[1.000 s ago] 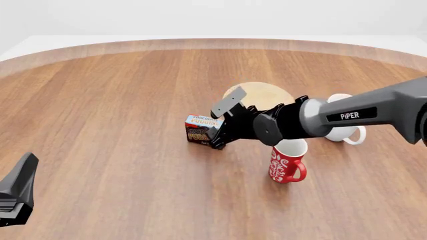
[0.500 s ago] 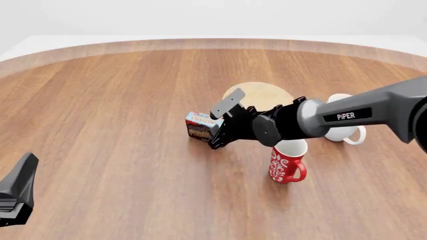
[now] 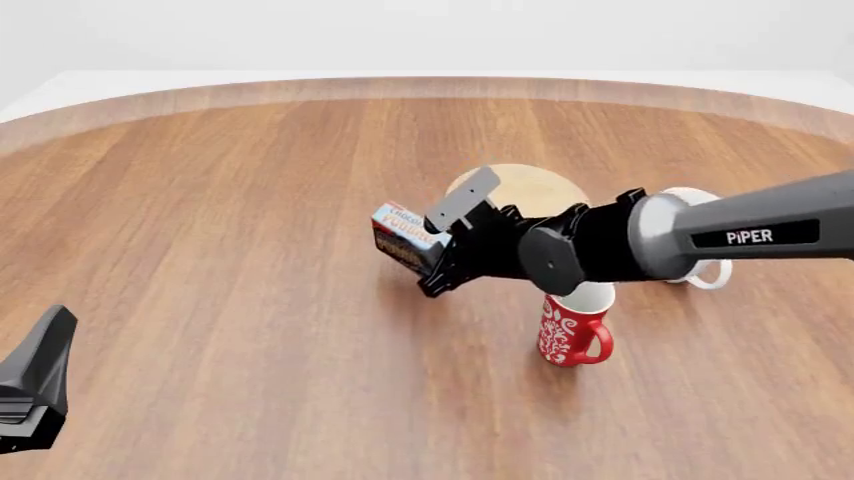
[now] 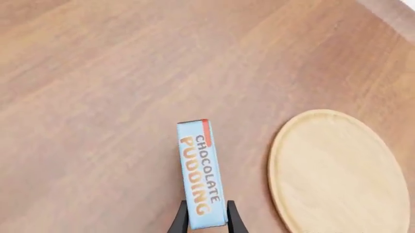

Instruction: Put the chocolate pudding to the left of the plate.

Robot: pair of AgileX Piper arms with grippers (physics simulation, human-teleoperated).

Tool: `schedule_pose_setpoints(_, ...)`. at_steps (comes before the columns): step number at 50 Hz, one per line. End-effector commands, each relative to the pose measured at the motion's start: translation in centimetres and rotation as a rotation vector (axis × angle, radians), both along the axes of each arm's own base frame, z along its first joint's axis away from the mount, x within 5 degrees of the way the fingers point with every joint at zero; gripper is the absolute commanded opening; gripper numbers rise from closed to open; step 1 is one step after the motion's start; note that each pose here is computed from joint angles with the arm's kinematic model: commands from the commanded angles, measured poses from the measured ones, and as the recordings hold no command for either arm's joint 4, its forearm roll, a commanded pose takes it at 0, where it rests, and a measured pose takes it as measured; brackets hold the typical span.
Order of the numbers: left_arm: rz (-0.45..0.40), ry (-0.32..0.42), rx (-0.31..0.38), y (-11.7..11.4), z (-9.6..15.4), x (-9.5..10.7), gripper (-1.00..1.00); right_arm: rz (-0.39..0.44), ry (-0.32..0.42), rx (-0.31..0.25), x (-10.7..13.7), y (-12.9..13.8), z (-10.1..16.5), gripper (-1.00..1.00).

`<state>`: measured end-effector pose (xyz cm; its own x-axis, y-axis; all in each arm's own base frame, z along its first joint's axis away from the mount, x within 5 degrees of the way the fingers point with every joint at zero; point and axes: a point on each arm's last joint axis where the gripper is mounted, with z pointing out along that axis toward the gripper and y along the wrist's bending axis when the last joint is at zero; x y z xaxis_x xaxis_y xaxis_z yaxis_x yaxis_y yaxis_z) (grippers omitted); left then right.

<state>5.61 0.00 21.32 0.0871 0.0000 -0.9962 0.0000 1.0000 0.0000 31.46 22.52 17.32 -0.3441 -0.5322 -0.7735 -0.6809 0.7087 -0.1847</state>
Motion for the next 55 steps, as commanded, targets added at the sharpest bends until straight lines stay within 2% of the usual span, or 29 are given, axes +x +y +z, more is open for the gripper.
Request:
schedule_pose_setpoints(1,0.000,0.000,0.000,0.0,0.0,0.0,1.00,-0.008,-0.017,0.025,-0.7,-0.5,2.2,-1.00)
schedule_pose_setpoints(13,0.000,0.000,0.000,0.0,0.0,0.0,1.00,0.010,-0.040,0.025,-0.6,0.0,4.3,-1.00)
schedule_pose_setpoints(23,0.000,0.000,0.000,0.0,0.0,0.0,1.00,0.015,-0.065,0.015,1.4,0.9,6.0,-1.00)
schedule_pose_setpoints(35,0.000,0.000,0.000,0.0,0.0,0.0,1.00,0.001,-0.099,0.012,5.0,1.9,7.3,-1.00)
schedule_pose_setpoints(49,0.000,0.000,0.000,0.0,0.0,0.0,1.00,-0.013,-0.095,-0.001,8.7,3.3,5.9,-1.00)
schedule_pose_setpoints(55,0.000,0.000,0.000,0.0,0.0,0.0,1.00,-0.022,-0.082,-0.011,10.7,3.9,4.4,-1.00)
